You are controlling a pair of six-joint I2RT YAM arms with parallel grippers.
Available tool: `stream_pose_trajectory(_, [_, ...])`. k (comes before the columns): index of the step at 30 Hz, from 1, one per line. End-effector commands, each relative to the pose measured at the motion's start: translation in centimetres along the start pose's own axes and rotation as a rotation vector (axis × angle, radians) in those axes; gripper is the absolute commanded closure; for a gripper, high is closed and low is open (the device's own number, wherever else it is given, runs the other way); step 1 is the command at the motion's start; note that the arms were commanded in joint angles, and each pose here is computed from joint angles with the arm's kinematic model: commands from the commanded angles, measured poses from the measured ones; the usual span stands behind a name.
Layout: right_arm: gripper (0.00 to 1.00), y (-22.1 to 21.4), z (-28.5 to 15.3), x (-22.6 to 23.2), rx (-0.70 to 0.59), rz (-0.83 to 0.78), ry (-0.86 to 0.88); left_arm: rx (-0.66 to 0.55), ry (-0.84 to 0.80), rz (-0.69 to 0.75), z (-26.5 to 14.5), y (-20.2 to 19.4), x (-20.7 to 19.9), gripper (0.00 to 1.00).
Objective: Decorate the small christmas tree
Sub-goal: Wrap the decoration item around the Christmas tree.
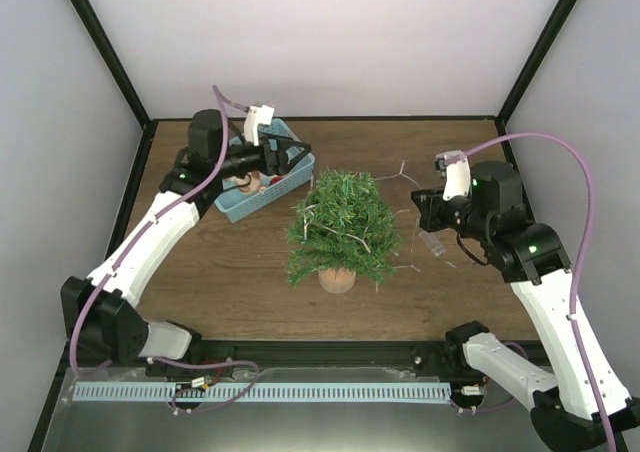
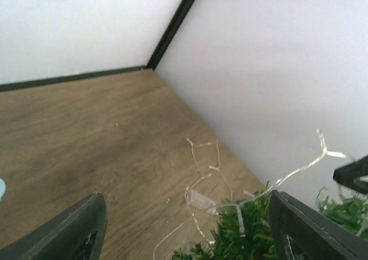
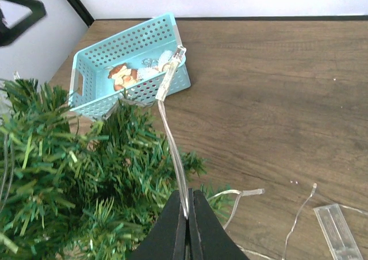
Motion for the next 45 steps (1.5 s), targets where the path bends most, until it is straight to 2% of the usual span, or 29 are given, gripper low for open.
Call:
stream_pose_trajectory(1, [0.99, -0.3, -2.0, 0.4, 0.01, -0.007, -0.001, -0.098, 0.071, 0.032, -1.5, 1.2, -0.5, 0.21])
stream_pose_trajectory(6, [0.99, -1.1, -2.6, 0.6, 0.049, 0.001, 0.014, -0.117, 0.138, 0.052, -2.5, 0.7, -0.3, 0.21])
stream_pose_trajectory(10, [0.99, -2.3, -2.7, 2.7, 0.111, -0.034, 0.238, -0.109, 0.223, 0.065, -3.2, -0.7, -0.1, 0.25])
stream_pose_trajectory(13, [0.99, -2.8, -3.3, 3.8, 0.105, -0.037, 0.351, -0.132, 0.309, 0.094, -4.0, -1.6, -0.2, 0.26])
stream_pose_trajectory(16, [0.99, -3.1, -3.6, 3.7, 0.125, -0.021, 0.337, -0.167, 0.351, 0.128, -5.2, -1.8, -1.2, 0.26])
stream_pose_trajectory(20, [0.99, -4.0, -3.2, 2.5, 0.181, 0.019, 0.215, -0.181, 0.375, 0.144, -6.4, -2.3, -2.5, 0.27])
stream_pose_trajectory(24, [0.99, -4.7, -3.6, 2.5, 0.202, 0.05, 0.211, -0.17, 0.344, 0.143, -7.0, -3.6, -3.4, 0.3])
stream_pose_trajectory(27, [0.99, -5.1, -4.0, 3.0, 0.197, 0.054, 0.269, -0.14, 0.325, 0.157, -7.3, -4.5, -4.0, 0.32])
stream_pose_trajectory(30, [0.99, -5.7, -4.1, 3.9, 0.211, 0.067, 0.374, -0.159, 0.316, 0.186, -8.4, -5.2, -4.9, 0.32])
stream_pose_trajectory(34, [0.94, -5.9, -4.6, 5.3, 0.189, 0.079, 0.532, -0.178, 0.231, 0.219, -9.9, -6.0, -7.1, 0.34])
stream_pose_trajectory(39, [0.83, -5.9, -4.5, 6.0, 0.191, 0.103, 0.635, -0.168, 0.064, 0.277, -11.0, -8.5, -9.3, 0.36])
stream_pose_trajectory(45, [0.75, -6.3, -4.5, 6.7, 0.198, 0.183, 0.763, -0.155, -0.071, 0.317, -11.5, -10.9, -10.7, 0.36])
Point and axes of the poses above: each gripper's point midway between its finger pads, its own z axis out along the fingers, its own x axis along the line the jaws close on, y = z × x, the point moved 7 cm from there along -z, back along the fingers, and after that the axes turned 5 degrees about -z, right-handed, at the moved point
